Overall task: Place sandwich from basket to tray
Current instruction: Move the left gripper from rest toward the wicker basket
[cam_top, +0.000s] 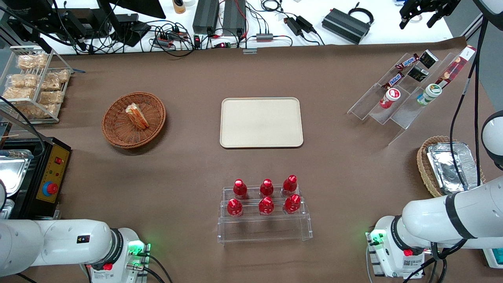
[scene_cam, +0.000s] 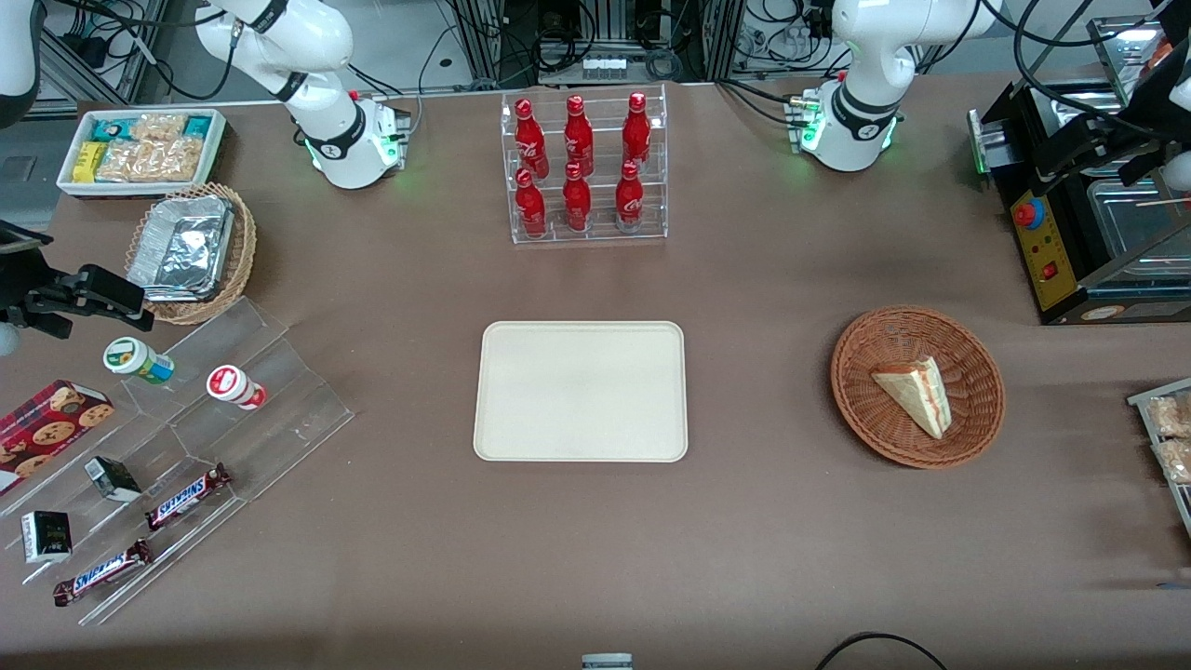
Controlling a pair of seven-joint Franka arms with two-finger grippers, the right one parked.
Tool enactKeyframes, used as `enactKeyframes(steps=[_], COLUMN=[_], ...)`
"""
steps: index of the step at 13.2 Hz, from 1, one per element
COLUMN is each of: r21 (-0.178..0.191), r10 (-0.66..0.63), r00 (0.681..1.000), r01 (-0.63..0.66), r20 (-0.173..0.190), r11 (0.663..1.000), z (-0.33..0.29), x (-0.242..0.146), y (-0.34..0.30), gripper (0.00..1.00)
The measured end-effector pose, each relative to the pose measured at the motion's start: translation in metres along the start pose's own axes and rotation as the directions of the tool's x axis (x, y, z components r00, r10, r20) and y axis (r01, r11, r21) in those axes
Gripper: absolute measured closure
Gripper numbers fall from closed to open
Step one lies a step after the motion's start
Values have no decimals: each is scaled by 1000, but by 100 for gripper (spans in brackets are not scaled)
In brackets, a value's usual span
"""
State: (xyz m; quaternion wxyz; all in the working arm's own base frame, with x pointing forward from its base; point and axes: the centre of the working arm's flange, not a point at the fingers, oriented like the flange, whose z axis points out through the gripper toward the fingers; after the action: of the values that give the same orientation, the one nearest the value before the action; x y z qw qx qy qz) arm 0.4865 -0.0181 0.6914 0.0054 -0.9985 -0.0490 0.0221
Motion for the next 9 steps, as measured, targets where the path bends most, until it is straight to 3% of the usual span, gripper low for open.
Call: enactKeyframes(steps=[4,9], r21=[1,6], r10=[54,17], r00=[998,990], r01=[-54,-18], r20=[23,140], r11=[999,1000], z=[10,84], x=[8,63], y=[-1,-15], gripper=[0,0])
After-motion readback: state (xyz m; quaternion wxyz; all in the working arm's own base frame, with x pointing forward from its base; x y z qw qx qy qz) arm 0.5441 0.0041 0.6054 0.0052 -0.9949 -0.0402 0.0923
